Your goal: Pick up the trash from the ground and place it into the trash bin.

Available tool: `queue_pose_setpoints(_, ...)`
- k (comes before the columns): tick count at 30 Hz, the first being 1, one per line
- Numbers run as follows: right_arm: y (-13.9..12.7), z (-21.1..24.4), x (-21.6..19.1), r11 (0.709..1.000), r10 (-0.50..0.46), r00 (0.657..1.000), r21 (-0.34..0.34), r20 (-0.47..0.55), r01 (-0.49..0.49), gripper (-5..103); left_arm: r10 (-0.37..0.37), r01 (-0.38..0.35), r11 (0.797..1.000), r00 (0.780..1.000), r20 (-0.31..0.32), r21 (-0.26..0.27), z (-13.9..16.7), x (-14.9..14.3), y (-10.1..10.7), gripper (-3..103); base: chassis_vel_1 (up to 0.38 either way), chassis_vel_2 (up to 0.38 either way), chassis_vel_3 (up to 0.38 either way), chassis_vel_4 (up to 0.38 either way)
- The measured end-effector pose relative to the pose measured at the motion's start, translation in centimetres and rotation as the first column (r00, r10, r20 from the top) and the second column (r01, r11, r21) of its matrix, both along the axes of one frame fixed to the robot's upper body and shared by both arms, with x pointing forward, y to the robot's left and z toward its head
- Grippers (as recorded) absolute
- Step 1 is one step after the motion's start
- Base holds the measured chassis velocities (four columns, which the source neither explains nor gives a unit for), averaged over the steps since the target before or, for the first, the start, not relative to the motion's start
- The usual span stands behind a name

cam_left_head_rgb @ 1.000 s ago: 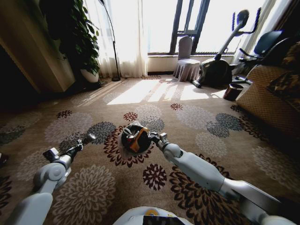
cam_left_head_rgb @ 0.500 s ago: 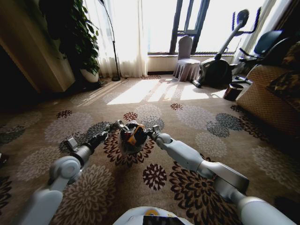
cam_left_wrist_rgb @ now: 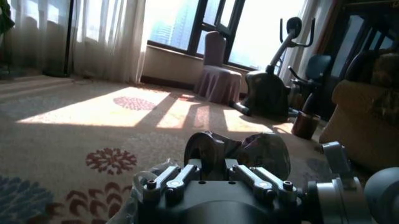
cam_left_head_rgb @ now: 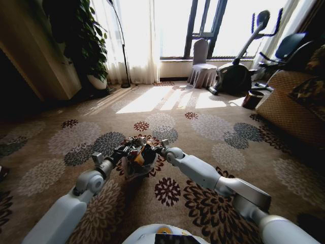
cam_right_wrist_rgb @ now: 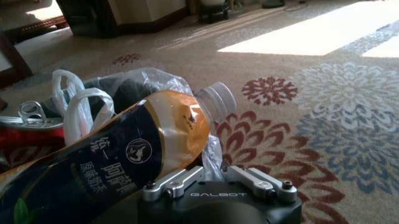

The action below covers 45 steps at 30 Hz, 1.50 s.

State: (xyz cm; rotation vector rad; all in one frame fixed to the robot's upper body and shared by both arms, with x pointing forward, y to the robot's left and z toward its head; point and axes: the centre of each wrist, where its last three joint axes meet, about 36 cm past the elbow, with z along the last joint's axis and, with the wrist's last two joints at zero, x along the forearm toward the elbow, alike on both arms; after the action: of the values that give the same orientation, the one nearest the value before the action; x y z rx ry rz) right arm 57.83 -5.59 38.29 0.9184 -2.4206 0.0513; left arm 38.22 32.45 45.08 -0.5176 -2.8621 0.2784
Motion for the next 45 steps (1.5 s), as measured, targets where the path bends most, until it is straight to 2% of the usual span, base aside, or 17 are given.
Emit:
queue_pose_setpoints(5,0.2,0.7,-0.2,1.0,-0.005,1.0,0.011,0.012,0.005,0,0.006,-0.005,0.999,1.0,-0.024,0.045,-1.1,-0.6,-0.4,19,0.0,0.0,0.0,0.0)
queue_pose_setpoints(10,-0.3,1.1,-1.2,1.0,0.007,1.0,0.028,0.006,-0.007,0,0.054,-0.054,0.993,0.999,0.003,0.1,-2.6,-0.5,-0.2,19,0.0,0.0,0.0,0.0)
queue_pose_setpoints(13,-0.4,1.0,-1.8,0.999,0.024,1.0,0.023,0.004,-0.024,0,0.094,-0.095,0.983,0.995,0.016,0.154,-3.1,-0.5,0.1,19,0.0,0.0,0.0,0.0)
queue_pose_setpoints(21,-0.3,1.4,-2.2,0.999,0.038,0.999,0.016,0.023,-0.038,0,0.106,-0.105,0.968,0.994,0.007,0.229,-4.4,-0.7,0.0,16,0.0,0.0,0.0,0.0)
queue_pose_setpoints(23,0.0,1.6,-2.4,0.999,0.045,0.999,0.018,0.03,-0.045,0,0.104,-0.105,0.963,0.994,0.019,0.247,-4.8,-0.8,0.1,24,0.0,0.0,0.0,0.0)
queue_pose_setpoints(24,0.0,1.6,-2.4,0.999,0.045,0.999,0.018,0.03,-0.045,0,0.104,-0.105,0.963,0.994,0.019,0.247,-4.8,-0.8,0.1,24,0.0,0.0,0.0,0.0)
queue_pose_setpoints(26,0.2,1.7,-2.5,0.998,0.052,0.998,0.019,0.032,-0.052,0,0.075,-0.085,0.955,0.996,0.045,0.283,-5.1,-0.8,0.4,35,0.0,0.0,0.0,0.0)
queue_pose_setpoints(27,0.2,1.7,-2.5,0.998,0.052,0.998,0.019,0.032,-0.052,0,0.075,-0.085,0.955,0.996,0.045,0.283,-5.1,-0.8,0.4,35,0.0,0.0,0.0,0.0)
queue_pose_setpoints(29,0.7,2.2,-2.2,0.998,0.057,0.997,0.028,0.043,-0.058,0,0.023,-0.051,0.939,0.996,0.086,0.339,-5.4,-1.2,0.7,46,0.0,0.0,0.0,0.0)
queue_pose_setpoints(31,0.8,2.5,-2.1,0.998,0.059,0.997,0.03,0.049,-0.06,0,0.012,-0.051,0.935,0.994,0.112,0.351,-5.4,-1.2,0.9,51,0.0,0.0,0.0,0.0)
queue_pose_setpoints(32,0.8,2.6,-2.0,0.998,0.06,0.997,0.03,0.052,-0.061,0,0.013,-0.059,0.935,0.991,0.132,0.35,-5.1,-1.1,1.1,57,0.0,0.0,0.0,0.0)
queue_pose_setpoints(34,0.7,2.6,-2.0,0.998,0.06,0.997,0.029,0.053,-0.062,0,0.017,-0.066,0.935,0.99,0.143,0.347,-4.9,-1.0,1.2,57,0.0,0.0,0.0,0.0)
queue_pose_setpoints(35,0.6,2.7,-2.0,0.998,0.063,0.996,0.027,0.055,-0.064,0,0.022,-0.079,0.937,0.986,0.167,0.34,-4.1,-0.8,1.5,68,0.0,0.0,0.0,0.0)
queue_pose_setpoints(37,0.5,2.8,-2.0,0.998,0.063,0.996,0.026,0.056,-0.064,0,0.026,-0.086,0.937,0.983,0.18,0.339,-3.5,-0.8,1.7,68,0.0,0.0,0.0,0.0)
queue_pose_setpoints(39,0.2,2.7,-2.0,0.998,0.061,0.997,0.023,0.057,-0.063,0,0.025,-0.099,0.929,0.978,0.205,0.356,-2.7,-0.6,2.2,79,0.0,0.0,0.0,0.0)
queue_pose_setpoints(41,0.1,2.8,-2.0,0.998,0.063,0.996,0.022,0.059,-0.064,0,0.018,-0.097,0.923,0.977,0.21,0.371,-2.4,-0.7,2.5,89,0.0,0.0,0.0,0.0)
queue_pose_setpoints(45,0.1,2.9,-2.0,0.997,0.065,0.996,0.026,0.06,-0.067,0,0.016,-0.095,0.927,0.977,0.213,0.363,-2.3,-0.7,2.6,100,0.0,0.0,0.0,0.0)
